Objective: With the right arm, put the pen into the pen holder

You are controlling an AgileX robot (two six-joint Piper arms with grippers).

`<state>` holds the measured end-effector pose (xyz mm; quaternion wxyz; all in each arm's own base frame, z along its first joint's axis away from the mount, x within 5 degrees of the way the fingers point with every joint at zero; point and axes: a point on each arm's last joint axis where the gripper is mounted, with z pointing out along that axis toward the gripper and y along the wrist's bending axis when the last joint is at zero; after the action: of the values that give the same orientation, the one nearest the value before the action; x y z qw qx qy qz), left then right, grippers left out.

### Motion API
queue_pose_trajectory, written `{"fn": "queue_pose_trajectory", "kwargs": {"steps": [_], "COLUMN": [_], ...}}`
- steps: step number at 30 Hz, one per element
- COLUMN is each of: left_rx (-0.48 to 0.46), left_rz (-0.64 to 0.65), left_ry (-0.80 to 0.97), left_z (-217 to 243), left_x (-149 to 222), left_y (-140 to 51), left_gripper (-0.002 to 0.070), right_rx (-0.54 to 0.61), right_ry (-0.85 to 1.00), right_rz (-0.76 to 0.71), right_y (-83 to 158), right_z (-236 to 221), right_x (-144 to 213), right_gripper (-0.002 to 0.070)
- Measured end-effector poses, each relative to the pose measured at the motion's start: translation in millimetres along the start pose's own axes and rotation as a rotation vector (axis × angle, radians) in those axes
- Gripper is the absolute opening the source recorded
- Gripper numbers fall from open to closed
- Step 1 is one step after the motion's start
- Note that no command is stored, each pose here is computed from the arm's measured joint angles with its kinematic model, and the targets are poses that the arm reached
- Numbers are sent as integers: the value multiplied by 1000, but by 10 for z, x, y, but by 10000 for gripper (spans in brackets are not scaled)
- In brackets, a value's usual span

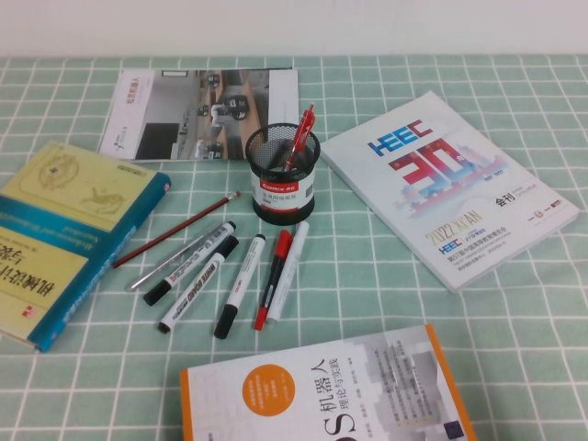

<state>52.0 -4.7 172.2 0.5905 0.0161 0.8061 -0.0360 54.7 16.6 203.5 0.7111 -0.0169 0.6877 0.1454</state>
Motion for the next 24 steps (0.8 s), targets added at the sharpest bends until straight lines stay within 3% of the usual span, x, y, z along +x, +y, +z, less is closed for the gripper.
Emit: {"fn": "queue_pose_trajectory", "kwargs": {"steps": [7, 15, 19, 24], "left_rx": [0, 0, 0, 0], "left_rz": [0, 0, 0, 0], "left_ry": [0, 0, 0, 0], "left_z": [0, 0, 0, 0], "left_x": [0, 0, 0, 0], "left_y": [0, 0, 0, 0], "left_gripper": [-6, -6, -6, -6], "right_rx": [-7, 82, 157, 128], "right_ry": [2, -52, 45, 196], "right_rz": [-6, 1, -13, -37], "right_y": [6, -75, -142, -119], "right_z": [0, -4, -12, -24], "right_x": [2, -47, 41, 180], "right_gripper": [-19, -19, -19, -19]}}
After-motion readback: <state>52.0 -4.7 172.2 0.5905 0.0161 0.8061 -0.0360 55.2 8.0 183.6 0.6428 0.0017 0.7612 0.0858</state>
